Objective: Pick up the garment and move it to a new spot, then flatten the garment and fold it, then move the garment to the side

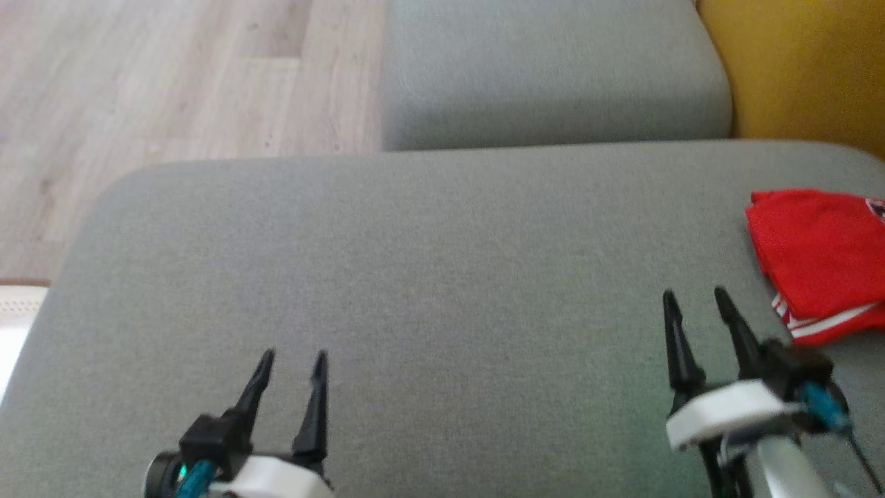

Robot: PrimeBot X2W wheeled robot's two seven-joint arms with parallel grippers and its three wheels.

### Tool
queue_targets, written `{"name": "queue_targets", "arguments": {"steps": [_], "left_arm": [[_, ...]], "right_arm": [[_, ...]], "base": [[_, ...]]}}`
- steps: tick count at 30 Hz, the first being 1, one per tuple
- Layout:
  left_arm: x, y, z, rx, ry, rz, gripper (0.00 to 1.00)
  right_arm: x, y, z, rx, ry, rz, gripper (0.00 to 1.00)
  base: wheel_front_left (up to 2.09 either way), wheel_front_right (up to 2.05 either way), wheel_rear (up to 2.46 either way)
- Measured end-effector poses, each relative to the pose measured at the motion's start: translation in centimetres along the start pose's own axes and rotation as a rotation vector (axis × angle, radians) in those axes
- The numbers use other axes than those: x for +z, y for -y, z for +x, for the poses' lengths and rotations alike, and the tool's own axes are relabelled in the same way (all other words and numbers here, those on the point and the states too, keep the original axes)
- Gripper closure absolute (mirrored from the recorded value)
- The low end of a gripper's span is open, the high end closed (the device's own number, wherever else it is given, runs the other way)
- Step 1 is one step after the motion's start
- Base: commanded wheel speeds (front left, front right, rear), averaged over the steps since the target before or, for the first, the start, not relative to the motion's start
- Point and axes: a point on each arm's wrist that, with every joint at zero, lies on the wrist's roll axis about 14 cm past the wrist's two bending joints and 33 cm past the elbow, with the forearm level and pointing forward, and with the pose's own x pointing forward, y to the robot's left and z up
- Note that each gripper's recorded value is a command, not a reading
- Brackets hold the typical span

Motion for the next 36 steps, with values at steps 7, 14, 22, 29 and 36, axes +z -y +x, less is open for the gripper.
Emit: {"name": "queue_targets", "arguments": {"steps": [7,14,22,29,36], "left_arm": [[0.1,-1.6,-2.7,0.060,0.013,0.017,0.00],[0.3,-2.3,-3.9,0.077,0.018,0.023,0.00],[0.2,-2.7,-4.2,0.086,0.016,0.037,0.00],[0.1,-2.7,-4.2,0.088,0.011,0.043,1.00],[-2.9,-3.0,-5.4,0.112,-0.090,-0.004,1.00]], "right_arm": [[0.4,-1.6,-4.2,0.021,0.039,-0.002,0.00],[-0.2,-2.6,-6.1,0.041,0.027,-0.035,0.00],[0.1,-2.2,-6.4,0.031,0.035,-0.046,0.00],[0.3,-2.3,-6.5,0.029,0.043,-0.031,1.00],[-2.0,-1.8,-7.4,0.005,-0.031,0.022,1.00]], "base": [[0.00,0.00,0.00],[0.00,0.00,0.00],[0.00,0.00,0.00],[0.00,0.00,0.00],[0.00,0.00,0.00]]}}
